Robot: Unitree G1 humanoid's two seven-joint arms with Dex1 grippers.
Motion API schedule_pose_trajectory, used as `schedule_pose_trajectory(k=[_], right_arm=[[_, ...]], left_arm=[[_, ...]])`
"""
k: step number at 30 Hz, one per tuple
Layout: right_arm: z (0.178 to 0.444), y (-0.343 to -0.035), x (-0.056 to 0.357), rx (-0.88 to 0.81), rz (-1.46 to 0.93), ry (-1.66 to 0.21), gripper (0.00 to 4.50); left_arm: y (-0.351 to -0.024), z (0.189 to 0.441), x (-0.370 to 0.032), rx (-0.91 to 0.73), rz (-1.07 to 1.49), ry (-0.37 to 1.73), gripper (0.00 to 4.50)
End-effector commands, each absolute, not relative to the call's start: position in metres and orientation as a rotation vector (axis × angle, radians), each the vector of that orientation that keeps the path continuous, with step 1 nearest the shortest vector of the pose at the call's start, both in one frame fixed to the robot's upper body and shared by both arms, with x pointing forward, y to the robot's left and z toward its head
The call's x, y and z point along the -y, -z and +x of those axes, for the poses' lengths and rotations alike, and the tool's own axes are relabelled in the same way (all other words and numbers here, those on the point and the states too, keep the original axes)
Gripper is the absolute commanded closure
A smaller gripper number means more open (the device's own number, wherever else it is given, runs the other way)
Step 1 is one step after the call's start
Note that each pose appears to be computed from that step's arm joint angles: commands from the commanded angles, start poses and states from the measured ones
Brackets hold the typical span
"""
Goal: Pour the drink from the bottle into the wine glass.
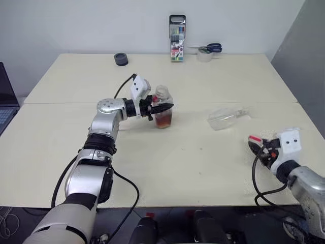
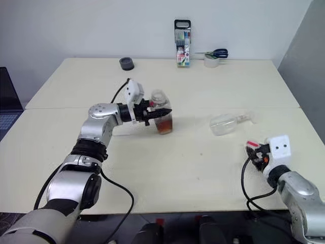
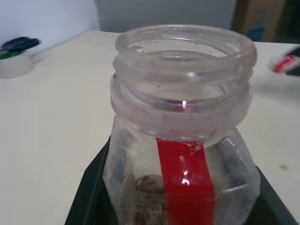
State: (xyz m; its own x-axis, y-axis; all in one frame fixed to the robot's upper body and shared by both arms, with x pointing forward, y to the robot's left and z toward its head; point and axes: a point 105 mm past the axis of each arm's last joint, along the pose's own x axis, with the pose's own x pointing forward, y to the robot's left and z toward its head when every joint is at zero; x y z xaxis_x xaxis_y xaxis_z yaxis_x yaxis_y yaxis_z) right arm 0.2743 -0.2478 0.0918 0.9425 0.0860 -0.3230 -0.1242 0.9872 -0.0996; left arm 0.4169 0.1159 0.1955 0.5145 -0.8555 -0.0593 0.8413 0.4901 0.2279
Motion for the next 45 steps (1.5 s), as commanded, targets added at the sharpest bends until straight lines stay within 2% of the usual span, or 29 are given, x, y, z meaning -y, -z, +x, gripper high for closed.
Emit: schedule_pose_trajectory(k=[1,6,9,13,15,19,22,30,42,43,45], right_arm=[[0.279,-0.077,0.260,-0.355,-0.120,-0.028,1.85],[0.276,-0.071,0.265,-0.415,-0.186,-0.075,0.04],[0.271,-0.078,0.271,-0.425,-0.290,-0.119,0.00],[0.269,-0.105,0.263,-0.376,-0.440,-0.269,0.00],[0.269,-0.126,0.238,-0.295,-0.381,-0.407,0.00],[0.277,-0.180,0.147,-0.054,-0.287,-0.757,0.00],[0.287,-0.197,0.100,0.037,-0.281,-0.867,0.00],[0.308,-0.205,0.039,0.089,-0.303,-0.966,0.00],[0.309,-0.204,0.015,0.108,-0.332,-1.031,0.00],[0.308,-0.204,0.015,0.108,-0.331,-1.032,0.00],[0.308,-0.204,0.014,0.108,-0.329,-1.036,0.00]], left_arm=[[-0.229,0.426,-0.137,0.170,0.261,0.910,2.79],[-0.234,0.432,-0.166,0.177,0.278,0.771,2.79],[-0.234,0.436,-0.183,0.172,0.287,0.674,2.79],[-0.232,0.442,-0.211,0.153,0.296,0.515,2.79],[-0.231,0.444,-0.224,0.141,0.281,0.439,2.79],[-0.223,0.444,-0.262,0.104,0.253,0.250,2.79],[-0.220,0.441,-0.275,0.101,0.206,0.181,2.79],[-0.208,0.434,-0.285,0.096,0.099,0.140,2.79],[-0.183,0.427,-0.283,0.063,0.084,0.137,2.79],[-0.182,0.426,-0.284,0.066,0.076,0.134,2.23],[-0.181,0.425,-0.285,0.068,0.075,0.130,1.82]])
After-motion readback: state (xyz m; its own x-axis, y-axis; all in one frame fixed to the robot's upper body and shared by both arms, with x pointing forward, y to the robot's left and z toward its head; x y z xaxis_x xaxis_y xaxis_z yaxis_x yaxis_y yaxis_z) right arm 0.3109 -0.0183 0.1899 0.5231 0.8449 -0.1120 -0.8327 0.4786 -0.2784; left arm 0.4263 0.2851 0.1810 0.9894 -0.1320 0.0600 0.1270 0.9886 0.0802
